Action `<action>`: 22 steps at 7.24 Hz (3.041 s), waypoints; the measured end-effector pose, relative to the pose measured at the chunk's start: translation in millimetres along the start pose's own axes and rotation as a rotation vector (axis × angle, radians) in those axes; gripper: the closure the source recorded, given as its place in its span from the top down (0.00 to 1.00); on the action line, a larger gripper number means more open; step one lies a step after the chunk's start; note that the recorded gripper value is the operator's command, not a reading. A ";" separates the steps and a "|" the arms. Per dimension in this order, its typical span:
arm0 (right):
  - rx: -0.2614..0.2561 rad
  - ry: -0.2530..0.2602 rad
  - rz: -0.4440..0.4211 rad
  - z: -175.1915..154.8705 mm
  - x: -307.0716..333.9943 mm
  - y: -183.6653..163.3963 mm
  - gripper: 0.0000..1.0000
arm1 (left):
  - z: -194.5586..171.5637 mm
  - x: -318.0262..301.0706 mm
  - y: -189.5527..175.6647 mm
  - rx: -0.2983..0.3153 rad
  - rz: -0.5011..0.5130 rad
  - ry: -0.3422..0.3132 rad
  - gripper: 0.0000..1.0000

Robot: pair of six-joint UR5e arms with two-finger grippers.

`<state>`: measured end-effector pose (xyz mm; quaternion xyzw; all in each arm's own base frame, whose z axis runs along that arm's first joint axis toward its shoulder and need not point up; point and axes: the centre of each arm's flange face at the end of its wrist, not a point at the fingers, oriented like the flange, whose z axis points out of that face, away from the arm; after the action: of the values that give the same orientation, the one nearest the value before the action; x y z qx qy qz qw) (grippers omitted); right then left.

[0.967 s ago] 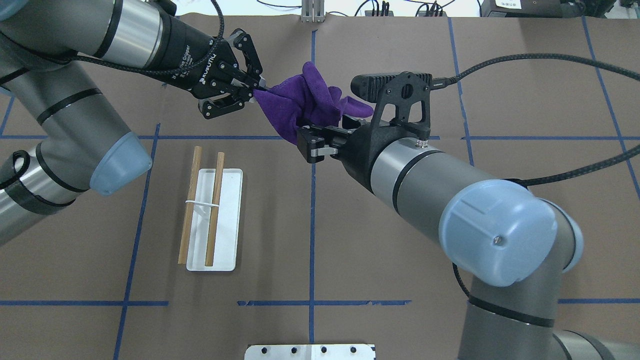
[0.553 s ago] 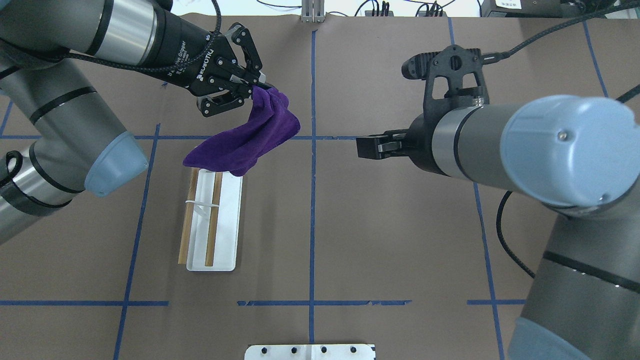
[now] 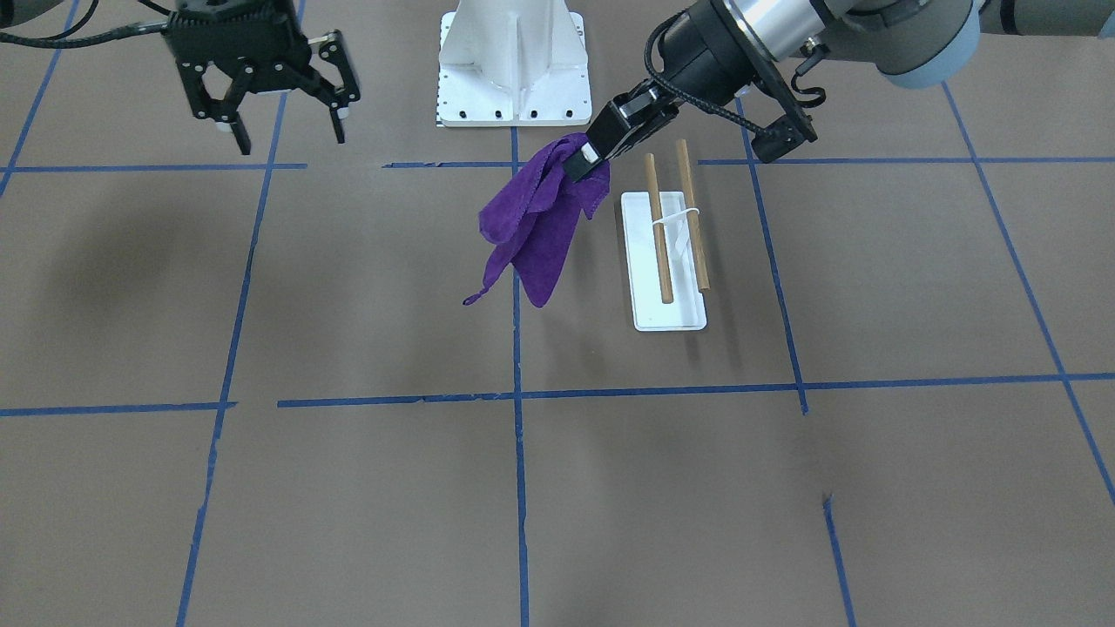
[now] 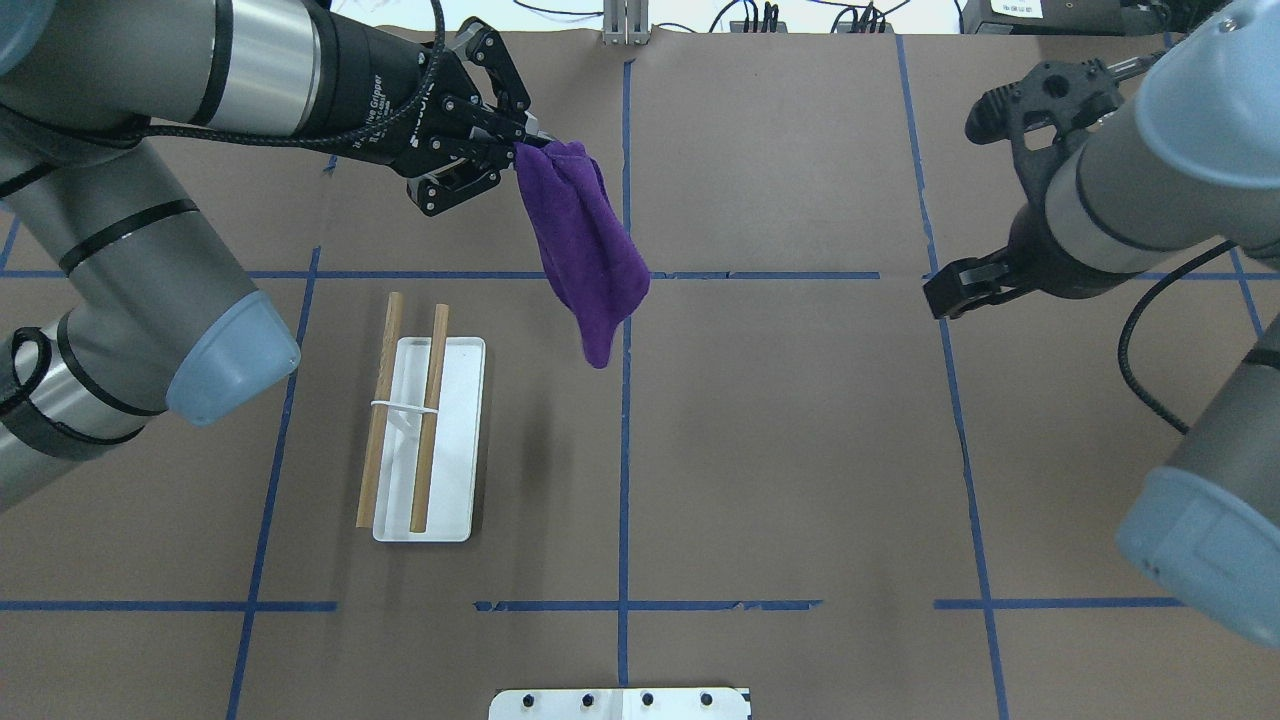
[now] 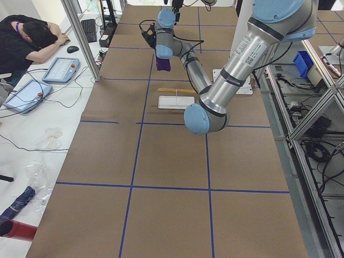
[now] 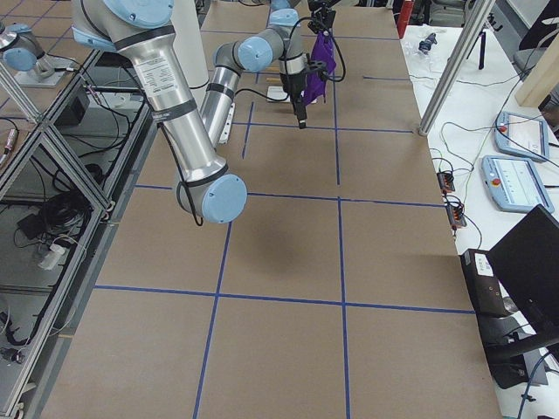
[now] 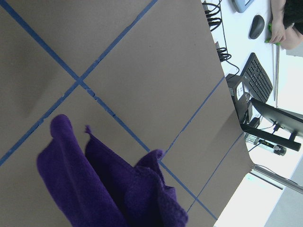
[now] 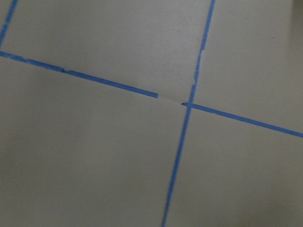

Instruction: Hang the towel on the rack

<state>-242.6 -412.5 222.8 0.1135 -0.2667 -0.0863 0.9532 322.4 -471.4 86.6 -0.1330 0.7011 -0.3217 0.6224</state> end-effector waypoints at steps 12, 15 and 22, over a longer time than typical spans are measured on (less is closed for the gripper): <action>-0.118 -0.201 0.145 -17.2 145.1 -19.3 1.00 | 49.5 -93.4 77.0 0.153 0.165 -0.030 0.00; -0.148 -0.190 0.118 -1.1 156.1 -11.2 1.00 | 5.0 -103.6 93.4 0.237 0.191 -0.148 0.00; -0.201 -0.153 0.031 43.7 245.6 -10.6 1.00 | -59.7 -210.7 -26.9 0.534 0.487 -0.558 0.00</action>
<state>-59.8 -485.4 376.4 0.0063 -0.3306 -0.1064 0.9377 299.5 -351.1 270.0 0.1191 0.4102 -0.2873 0.8573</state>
